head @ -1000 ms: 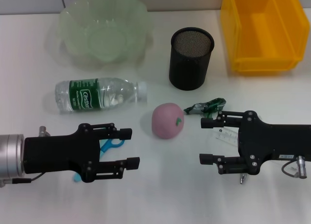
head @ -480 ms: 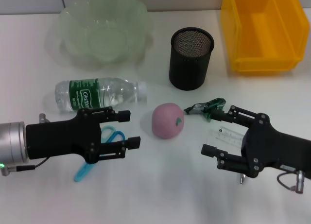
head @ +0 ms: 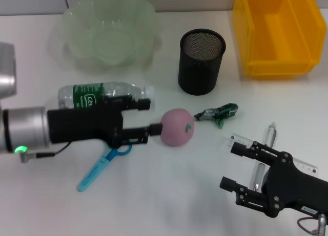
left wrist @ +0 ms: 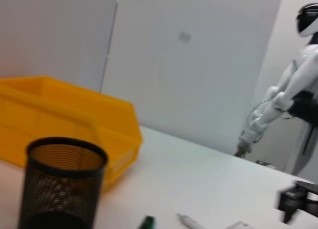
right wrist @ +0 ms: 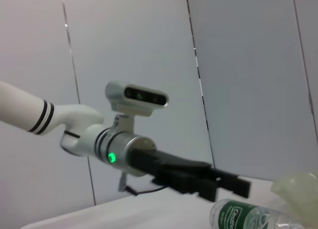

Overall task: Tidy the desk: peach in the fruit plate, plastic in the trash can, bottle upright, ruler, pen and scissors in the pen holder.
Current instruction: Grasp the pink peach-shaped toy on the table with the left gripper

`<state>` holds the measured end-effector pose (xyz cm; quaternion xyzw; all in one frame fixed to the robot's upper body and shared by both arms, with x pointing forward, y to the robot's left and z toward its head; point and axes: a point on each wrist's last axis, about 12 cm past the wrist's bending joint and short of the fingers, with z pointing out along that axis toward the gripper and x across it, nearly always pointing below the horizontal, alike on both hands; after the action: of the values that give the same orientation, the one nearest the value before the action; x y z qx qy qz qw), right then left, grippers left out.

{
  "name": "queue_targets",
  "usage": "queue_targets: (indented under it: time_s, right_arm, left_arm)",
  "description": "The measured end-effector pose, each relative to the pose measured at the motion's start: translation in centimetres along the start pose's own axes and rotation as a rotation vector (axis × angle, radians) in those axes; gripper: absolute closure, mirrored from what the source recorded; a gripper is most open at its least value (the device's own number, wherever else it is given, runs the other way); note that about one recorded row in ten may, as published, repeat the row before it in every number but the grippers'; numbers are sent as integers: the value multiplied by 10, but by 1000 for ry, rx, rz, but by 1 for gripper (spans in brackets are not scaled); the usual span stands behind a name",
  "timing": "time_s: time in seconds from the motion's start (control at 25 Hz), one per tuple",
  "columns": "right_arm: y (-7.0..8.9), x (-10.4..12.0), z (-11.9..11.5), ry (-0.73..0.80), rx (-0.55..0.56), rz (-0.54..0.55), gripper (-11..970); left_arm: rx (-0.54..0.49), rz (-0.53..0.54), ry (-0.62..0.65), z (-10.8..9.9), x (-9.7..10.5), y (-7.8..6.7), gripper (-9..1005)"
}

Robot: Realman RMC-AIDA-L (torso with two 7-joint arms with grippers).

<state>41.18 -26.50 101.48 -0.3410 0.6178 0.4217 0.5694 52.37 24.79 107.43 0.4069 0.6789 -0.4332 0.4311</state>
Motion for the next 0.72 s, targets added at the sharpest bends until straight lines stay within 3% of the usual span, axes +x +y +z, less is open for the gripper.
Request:
queue_targets:
  time_s: [0.16,0.2,0.36,0.44,0.72]
  right_arm:
    - [1,1,-1,-2,3,3,223]
    - [1,0,-1,-3,2,3,223]
    - [1,-1,0,-9,-4,2,223]
    - [0,-1,0,-11,5,5,223]
    - [-4,1,-5,-7,75,11,224]
  left_arm:
    - [-16,-2,19,6,-4,6,295]
    - [-34,2,84,22,-11,15,296]
    - [-33,9,114,30,-14,18,300]
    - [-43,34,193,47,-17,23,301]
    - [-65,19,213,50,-16,25,307]
